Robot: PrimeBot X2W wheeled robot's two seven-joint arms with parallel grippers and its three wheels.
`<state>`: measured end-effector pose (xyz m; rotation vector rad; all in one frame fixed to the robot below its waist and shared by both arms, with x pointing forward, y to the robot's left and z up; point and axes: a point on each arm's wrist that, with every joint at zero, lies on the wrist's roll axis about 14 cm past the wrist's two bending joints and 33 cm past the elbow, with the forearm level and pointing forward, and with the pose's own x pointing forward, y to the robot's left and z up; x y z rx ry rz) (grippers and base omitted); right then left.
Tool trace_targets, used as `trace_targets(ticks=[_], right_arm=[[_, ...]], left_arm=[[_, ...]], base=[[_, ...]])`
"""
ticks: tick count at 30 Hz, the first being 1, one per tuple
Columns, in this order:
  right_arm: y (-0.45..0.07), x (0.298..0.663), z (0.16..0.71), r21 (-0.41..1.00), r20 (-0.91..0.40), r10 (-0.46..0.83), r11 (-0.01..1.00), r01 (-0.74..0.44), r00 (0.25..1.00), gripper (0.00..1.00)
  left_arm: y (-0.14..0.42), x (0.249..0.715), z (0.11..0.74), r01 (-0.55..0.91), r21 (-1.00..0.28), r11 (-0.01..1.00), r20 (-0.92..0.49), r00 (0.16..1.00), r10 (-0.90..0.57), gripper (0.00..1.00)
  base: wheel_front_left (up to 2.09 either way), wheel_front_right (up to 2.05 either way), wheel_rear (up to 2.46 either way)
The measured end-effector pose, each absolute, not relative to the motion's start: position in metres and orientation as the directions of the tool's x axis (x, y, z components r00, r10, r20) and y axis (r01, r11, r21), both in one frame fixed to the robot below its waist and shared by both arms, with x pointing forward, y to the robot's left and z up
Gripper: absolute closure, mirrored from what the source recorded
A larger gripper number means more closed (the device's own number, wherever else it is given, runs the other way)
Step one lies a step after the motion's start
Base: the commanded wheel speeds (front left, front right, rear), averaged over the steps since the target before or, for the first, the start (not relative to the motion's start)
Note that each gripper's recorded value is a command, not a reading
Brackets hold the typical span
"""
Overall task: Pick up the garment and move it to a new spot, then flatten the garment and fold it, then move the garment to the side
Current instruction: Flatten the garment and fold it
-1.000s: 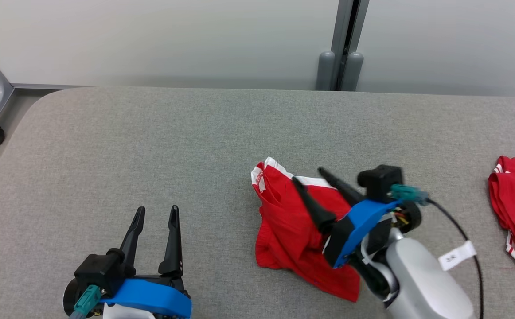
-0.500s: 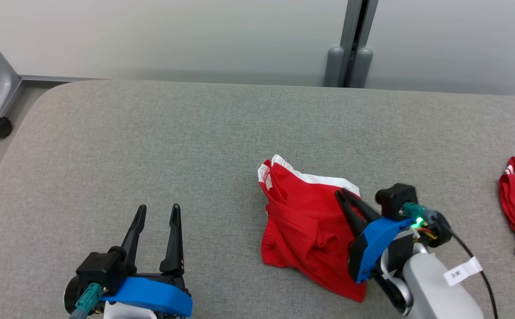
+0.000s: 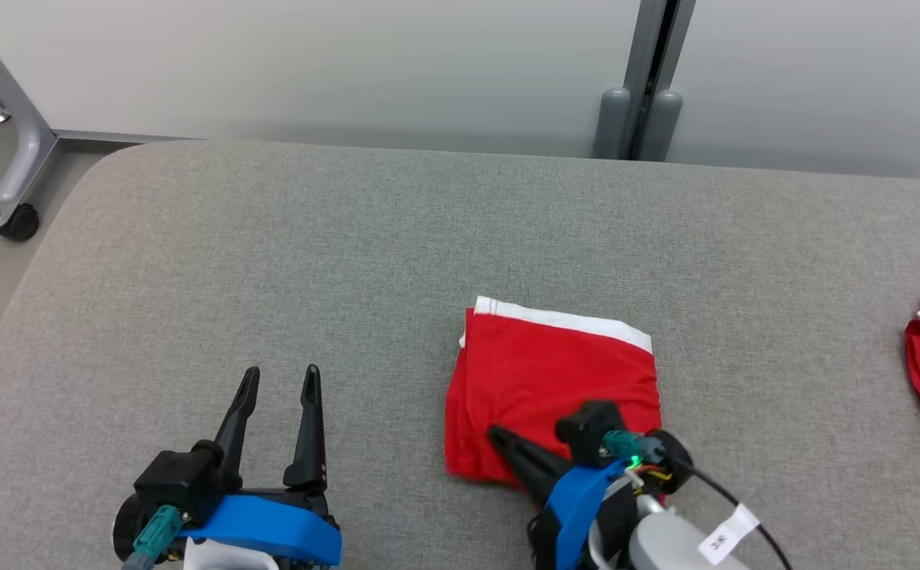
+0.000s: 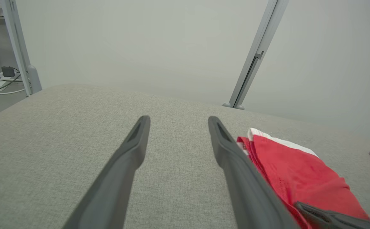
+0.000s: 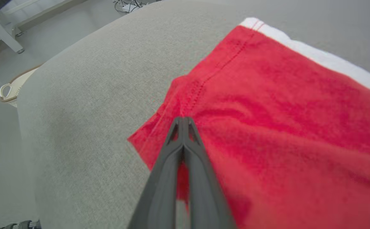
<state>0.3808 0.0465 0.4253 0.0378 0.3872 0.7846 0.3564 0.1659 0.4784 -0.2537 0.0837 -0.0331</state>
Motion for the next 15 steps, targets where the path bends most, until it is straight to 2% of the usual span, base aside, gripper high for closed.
trace_targets(ticks=[6, 12, 15], right_arm=[[0.063, 0.362, 0.416, 0.209, -0.361, 0.737, 0.661, -0.721, 0.571, 1.00], [0.069, 0.359, 0.413, 0.190, -0.370, 0.754, 0.633, -0.751, 0.543, 1.00], [0.073, 0.363, 0.423, 0.178, -0.326, 0.765, 0.626, -0.759, 0.555, 1.00]], left_arm=[[0.166, 0.357, 0.476, 0.019, -0.256, 0.966, -0.086, 0.995, -0.042, 0.00], [0.165, 0.360, 0.474, 0.021, -0.256, 0.966, -0.091, 0.995, -0.046, 0.00], [0.165, 0.360, 0.474, 0.022, -0.256, 0.966, -0.090, 0.995, -0.047, 0.00]], base=[[0.00, 0.00, 0.00], [0.00, 0.00, 0.00], [0.00, 0.00, 0.00]])
